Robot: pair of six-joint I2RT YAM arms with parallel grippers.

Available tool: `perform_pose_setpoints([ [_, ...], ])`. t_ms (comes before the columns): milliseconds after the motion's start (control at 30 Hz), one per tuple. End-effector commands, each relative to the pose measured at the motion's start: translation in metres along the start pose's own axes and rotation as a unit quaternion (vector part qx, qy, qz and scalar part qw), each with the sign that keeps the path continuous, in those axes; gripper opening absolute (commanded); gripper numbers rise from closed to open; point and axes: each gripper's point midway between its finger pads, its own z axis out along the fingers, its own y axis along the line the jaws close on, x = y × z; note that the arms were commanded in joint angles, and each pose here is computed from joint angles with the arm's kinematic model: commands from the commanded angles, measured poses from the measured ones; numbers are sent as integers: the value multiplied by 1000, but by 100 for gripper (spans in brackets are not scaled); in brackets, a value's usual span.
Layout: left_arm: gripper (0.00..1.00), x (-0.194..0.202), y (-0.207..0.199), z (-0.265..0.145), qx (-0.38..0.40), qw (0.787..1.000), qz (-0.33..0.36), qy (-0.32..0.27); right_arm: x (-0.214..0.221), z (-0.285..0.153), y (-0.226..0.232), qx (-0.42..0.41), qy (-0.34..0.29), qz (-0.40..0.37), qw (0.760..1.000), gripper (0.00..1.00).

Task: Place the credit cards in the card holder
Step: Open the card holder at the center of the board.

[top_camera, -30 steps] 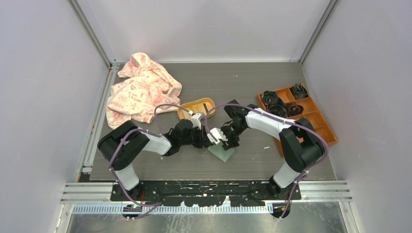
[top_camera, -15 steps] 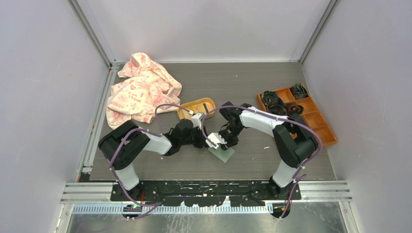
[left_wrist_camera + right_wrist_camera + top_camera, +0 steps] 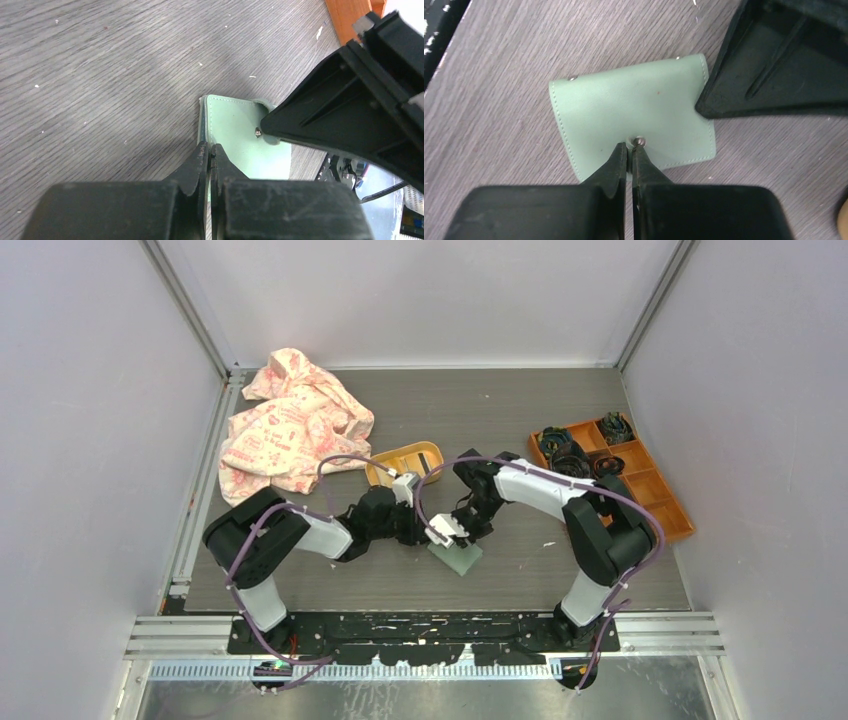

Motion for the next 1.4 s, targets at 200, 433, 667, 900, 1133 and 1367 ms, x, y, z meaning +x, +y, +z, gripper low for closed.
perform_pose_setpoints([
  [200, 32, -37, -9, -16, -4, 998, 21, -54, -17, -52, 7, 62, -155, 87, 982, 1],
  [433, 48, -66, -16, -50, -33, 991, 33, -127, -20, -58, 4, 66, -172, 120, 976, 1],
  [667, 72, -73, -28, -92, -11, 978, -42, -203, -30, -72, -11, 106, -186, 164, 963, 1],
  [900, 70, -48, -51, -107, 42, 978, -80, -190, -27, -75, -23, 134, -187, 225, 947, 1],
  [1133, 65, -21, -55, -107, 31, 981, -50, -186, -23, -74, -25, 138, -177, 242, 944, 1],
  [1367, 73, -30, -69, -122, 89, 963, -87, -239, -20, -71, -25, 138, -168, 243, 945, 1],
])
